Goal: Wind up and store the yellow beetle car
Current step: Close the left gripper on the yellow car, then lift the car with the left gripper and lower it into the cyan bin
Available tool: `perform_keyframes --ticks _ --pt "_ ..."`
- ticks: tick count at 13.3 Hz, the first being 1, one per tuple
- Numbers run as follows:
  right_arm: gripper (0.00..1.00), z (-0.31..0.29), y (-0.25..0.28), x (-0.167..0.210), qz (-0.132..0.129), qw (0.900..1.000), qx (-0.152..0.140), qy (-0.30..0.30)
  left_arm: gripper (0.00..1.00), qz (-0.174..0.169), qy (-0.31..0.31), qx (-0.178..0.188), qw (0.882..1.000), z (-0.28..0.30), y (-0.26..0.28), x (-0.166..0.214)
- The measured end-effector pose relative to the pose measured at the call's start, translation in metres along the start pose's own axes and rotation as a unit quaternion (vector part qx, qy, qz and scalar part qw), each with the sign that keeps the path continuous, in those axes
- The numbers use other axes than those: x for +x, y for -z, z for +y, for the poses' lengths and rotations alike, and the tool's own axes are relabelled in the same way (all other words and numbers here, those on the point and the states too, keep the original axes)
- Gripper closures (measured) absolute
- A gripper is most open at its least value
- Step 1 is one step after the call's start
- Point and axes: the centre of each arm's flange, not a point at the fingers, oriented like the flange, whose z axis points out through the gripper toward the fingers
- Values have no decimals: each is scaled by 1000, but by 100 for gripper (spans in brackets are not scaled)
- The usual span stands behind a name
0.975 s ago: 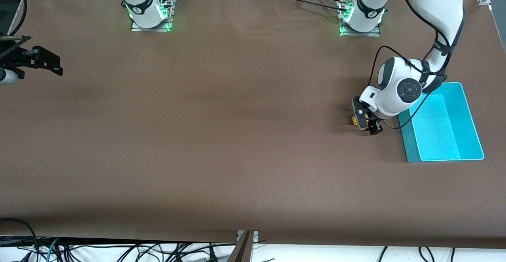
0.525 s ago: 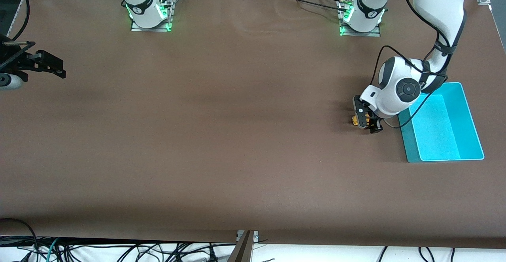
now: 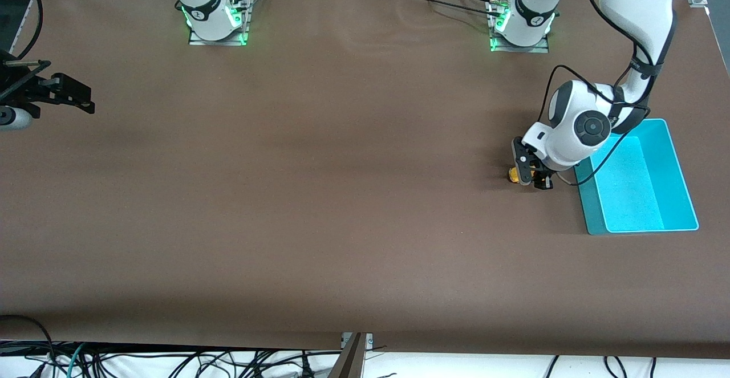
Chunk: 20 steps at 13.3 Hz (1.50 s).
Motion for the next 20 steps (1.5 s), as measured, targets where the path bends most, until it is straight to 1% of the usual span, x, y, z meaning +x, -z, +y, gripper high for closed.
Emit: perform_keyframes --ticks 2,7,10,12,17,19,20 --pt "0 0 0 0 0 1000 0 0 56 -10 3 -14 1000 -6 28 -3" --pt "0 -1 0 0 0 1000 0 1 56 -41 20 -73 996 -35 123 -13" --pt "0 -1 0 0 0 1000 0 1 56 -46 23 -86 995 -45 151 -27" --pt "0 -1 0 0 0 1000 0 1 56 -42 18 -92 995 -51 150 -58" --pt "0 -2 0 0 0 1000 0 2 56 -17 0 -129 992 -57 113 -165" --pt "0 -2 0 0 0 1000 0 2 56 -8 1 -137 991 -57 95 -195" --pt "0 -2 0 0 0 1000 0 2 56 -4 0 -134 991 -59 88 -205"
